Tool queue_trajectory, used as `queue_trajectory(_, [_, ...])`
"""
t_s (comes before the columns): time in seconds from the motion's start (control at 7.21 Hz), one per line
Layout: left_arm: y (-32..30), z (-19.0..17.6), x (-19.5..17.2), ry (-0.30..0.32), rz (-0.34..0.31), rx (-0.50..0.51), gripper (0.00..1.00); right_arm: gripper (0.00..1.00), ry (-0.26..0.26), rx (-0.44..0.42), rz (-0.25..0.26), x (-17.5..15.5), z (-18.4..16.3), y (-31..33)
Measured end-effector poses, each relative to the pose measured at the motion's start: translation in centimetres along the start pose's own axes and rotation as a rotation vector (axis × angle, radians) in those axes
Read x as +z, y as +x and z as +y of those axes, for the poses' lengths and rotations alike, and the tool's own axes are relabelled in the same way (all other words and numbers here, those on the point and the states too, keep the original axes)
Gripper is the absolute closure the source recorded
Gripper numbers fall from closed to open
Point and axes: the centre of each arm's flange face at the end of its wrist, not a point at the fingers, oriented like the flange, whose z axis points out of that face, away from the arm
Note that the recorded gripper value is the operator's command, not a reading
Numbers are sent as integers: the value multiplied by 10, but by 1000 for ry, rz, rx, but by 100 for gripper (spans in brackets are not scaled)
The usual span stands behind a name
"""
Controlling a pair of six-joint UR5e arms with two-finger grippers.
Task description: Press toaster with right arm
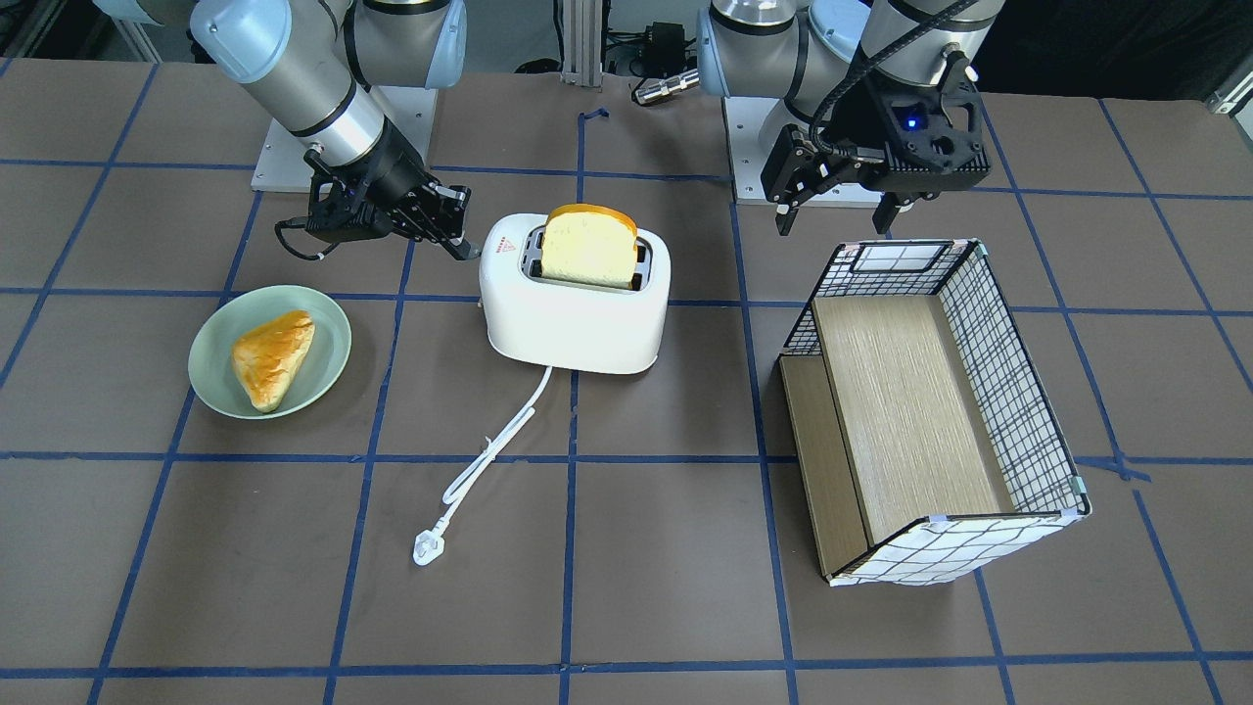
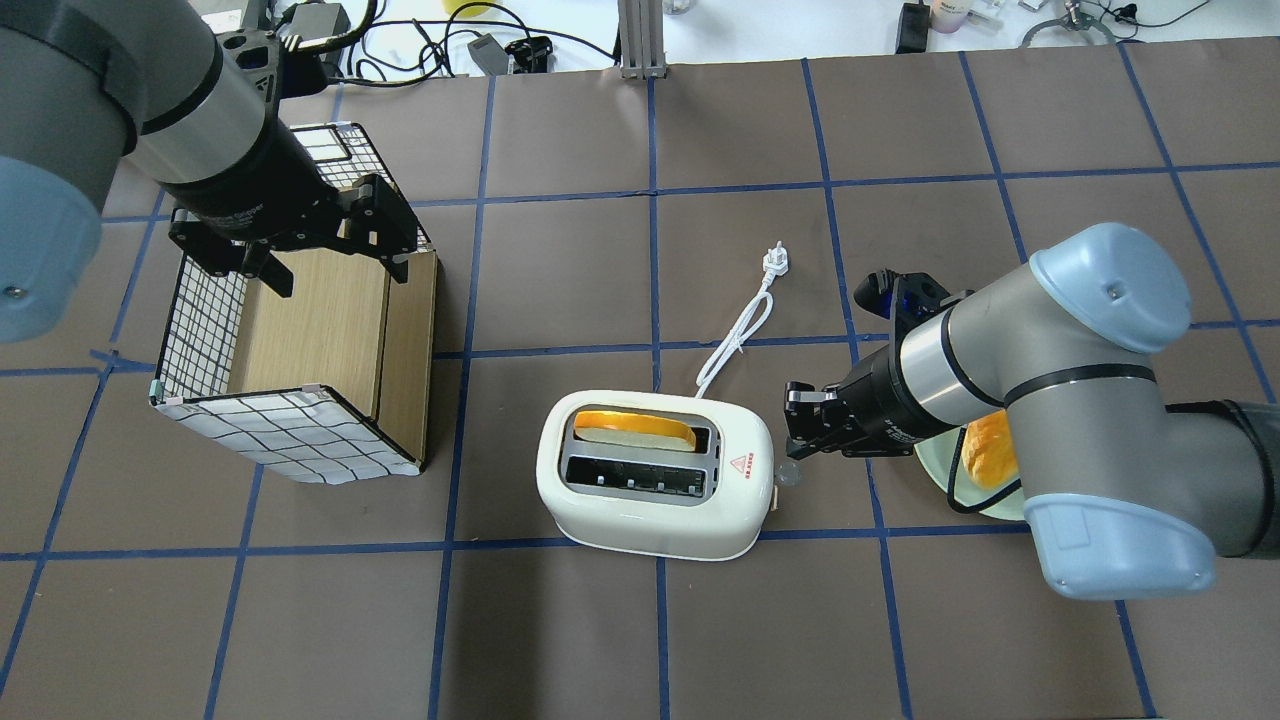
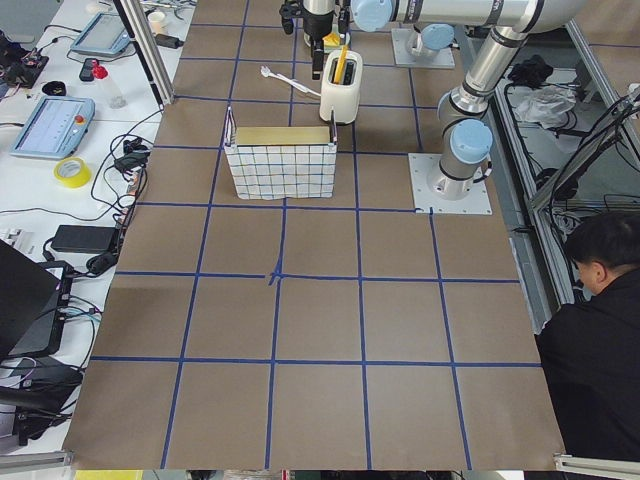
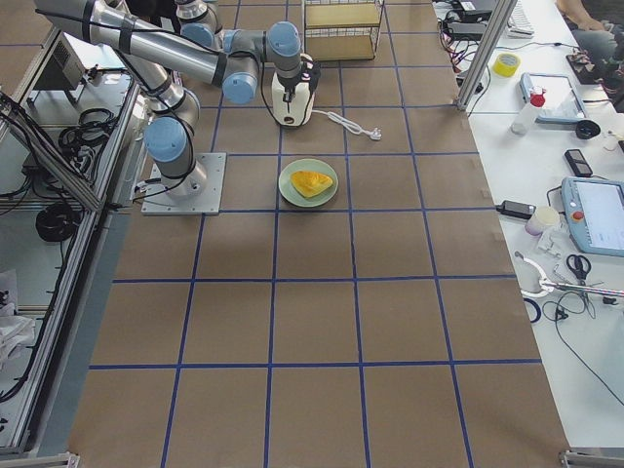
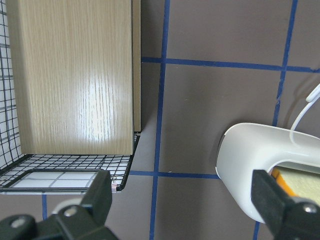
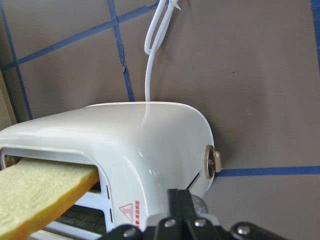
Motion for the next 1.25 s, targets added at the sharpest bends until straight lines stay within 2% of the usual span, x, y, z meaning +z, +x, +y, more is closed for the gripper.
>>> queue_trajectory(1.25, [0,0,0,0,0,0,0,100,-80,21,25,32,-5,15])
